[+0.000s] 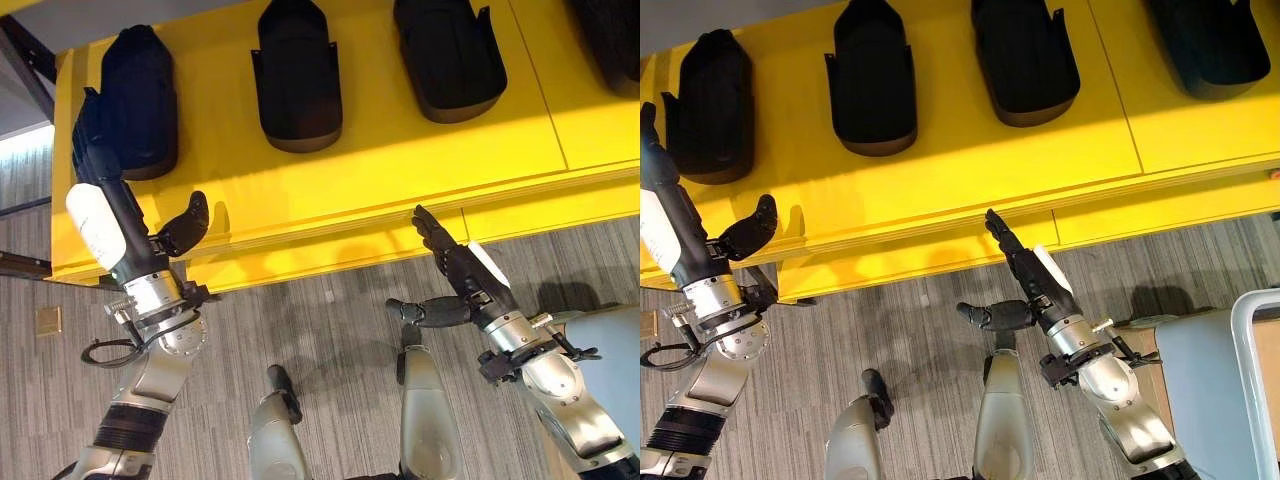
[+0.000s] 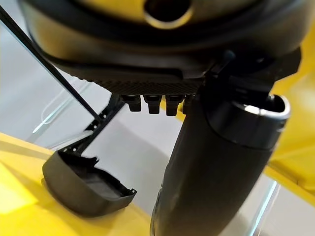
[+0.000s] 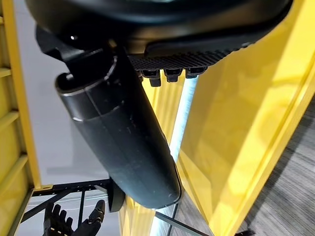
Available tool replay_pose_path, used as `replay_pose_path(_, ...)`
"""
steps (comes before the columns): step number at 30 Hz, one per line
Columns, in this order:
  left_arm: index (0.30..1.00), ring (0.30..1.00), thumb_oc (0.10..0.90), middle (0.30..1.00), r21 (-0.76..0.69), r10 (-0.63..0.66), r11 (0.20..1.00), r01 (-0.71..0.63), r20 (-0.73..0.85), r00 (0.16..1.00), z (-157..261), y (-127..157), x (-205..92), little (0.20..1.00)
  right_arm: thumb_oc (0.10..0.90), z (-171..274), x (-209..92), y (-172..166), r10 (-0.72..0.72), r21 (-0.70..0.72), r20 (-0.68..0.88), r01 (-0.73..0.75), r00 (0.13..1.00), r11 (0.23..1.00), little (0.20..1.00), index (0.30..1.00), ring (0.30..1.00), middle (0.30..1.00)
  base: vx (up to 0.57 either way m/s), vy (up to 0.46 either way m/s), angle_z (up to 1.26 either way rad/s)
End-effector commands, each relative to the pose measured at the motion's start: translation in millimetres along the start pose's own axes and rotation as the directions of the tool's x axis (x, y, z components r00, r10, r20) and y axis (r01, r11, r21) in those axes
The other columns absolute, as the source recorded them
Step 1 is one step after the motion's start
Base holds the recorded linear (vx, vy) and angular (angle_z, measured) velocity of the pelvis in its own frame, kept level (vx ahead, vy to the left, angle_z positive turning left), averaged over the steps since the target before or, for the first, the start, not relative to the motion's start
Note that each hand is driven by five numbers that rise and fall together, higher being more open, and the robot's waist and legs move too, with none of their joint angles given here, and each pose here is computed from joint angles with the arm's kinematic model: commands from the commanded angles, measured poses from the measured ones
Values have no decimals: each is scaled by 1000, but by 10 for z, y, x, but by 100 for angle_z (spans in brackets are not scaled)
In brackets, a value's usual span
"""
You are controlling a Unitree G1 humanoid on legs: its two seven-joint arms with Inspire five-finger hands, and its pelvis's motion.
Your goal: Move parts from the plastic box to the shelf.
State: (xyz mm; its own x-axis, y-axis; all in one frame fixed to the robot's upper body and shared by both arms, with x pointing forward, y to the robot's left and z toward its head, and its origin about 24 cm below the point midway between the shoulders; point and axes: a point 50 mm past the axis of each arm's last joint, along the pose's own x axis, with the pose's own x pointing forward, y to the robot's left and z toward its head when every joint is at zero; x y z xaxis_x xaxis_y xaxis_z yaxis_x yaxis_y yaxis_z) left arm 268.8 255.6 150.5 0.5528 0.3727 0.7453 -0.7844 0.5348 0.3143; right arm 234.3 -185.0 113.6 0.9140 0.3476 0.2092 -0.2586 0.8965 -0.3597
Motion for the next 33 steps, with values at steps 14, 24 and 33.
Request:
replay_pose_path(14,1000,1000,900,1000,-467,-263,842,271,84,961,223,382,-549,1000,900,-316,-436,-248,-481,376,-129,492,867,786,1000,1000,1000,1000,108,-31,13)
replay_pose_path(24,1000,1000,900,1000,-865,-873,323,385,-115,473,-240,1,-1594,1000,900,-937,-634,-161,-466,493,-488,674,738,550,1000,1000,1000,1000,-11,-36,5)
replay_pose_path(33,1000,1000,900,1000,-912,-911,389,134,-358,206,-729,28,-2146,1000,900,-1430,-831,-41,-418,339,-706,791,572,509,1000,1000,1000,1000,16,11,-4)
